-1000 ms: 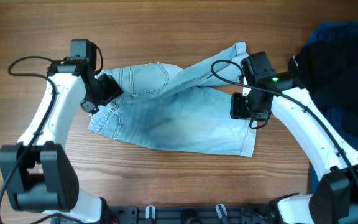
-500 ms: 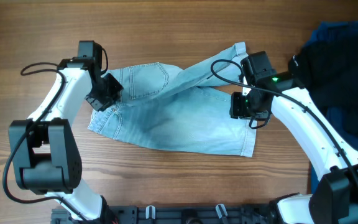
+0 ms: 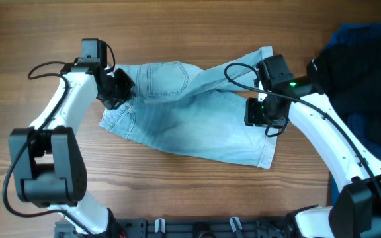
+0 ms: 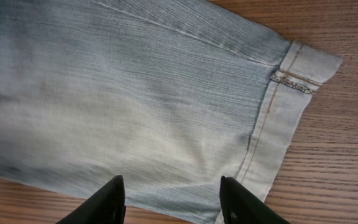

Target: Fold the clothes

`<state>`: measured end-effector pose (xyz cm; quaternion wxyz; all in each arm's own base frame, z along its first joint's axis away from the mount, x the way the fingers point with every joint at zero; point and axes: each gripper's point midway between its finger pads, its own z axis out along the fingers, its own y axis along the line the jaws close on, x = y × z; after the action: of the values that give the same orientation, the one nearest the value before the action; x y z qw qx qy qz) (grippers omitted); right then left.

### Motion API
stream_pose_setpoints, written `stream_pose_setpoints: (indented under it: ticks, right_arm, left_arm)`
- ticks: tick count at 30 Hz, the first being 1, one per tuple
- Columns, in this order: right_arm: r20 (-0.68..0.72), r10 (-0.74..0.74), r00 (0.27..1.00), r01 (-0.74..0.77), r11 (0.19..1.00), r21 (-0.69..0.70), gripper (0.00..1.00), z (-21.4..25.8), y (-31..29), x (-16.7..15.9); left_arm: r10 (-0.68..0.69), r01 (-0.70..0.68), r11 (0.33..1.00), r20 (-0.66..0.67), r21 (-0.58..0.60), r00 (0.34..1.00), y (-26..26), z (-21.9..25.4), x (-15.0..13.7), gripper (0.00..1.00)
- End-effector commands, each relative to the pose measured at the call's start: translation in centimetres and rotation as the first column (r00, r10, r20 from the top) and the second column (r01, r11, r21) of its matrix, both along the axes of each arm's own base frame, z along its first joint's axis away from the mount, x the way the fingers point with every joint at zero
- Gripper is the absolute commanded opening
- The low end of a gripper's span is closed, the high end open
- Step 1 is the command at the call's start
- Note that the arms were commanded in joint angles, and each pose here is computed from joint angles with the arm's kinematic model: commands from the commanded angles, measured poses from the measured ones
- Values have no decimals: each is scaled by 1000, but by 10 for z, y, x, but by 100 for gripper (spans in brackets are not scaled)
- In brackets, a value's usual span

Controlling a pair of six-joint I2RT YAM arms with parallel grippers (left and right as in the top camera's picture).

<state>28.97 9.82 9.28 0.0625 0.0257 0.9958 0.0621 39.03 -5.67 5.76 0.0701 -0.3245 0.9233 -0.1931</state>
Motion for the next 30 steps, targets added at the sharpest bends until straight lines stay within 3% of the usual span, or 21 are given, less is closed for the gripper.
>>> stream_pose_setpoints:
  ticks: [1,7,12,13,19,24,27,30]
  right_arm:
    - [29,-2,1000,2,1000,-6,48,6,-1,3]
    - [37,-3,999,3,1000,-3,45,6,-1,5]
    - [35,-3,999,3,1000,-3,45,6,-1,5]
    - [34,-3,999,3,1000,-4,45,6,-1,4]
    - [32,-3,999,3,1000,-4,45,6,-1,4]
    - [38,-3,999,3,1000,-3,44,6,-1,5]
    - [43,-3,999,3,1000,-1,44,7,0,7]
    - [59,-3,998,3,1000,3,44,7,1,10]
  left_arm:
    - [-15,26,997,160,-69,987,-12,47,15,4]
    - [28,6,996,355,-93,935,-15,85,51,4]
    - [13,27,998,554,-63,832,-26,106,97,6]
    - [15,12,999,573,-43,819,-26,105,104,11]
    - [-4,-30,999,621,45,784,-47,41,147,26]
    - [39,-151,982,653,116,756,-26,-29,176,22]
    - [70,-193,978,740,82,669,-5,0,195,27]
    - [83,-198,980,819,38,568,15,62,215,29]
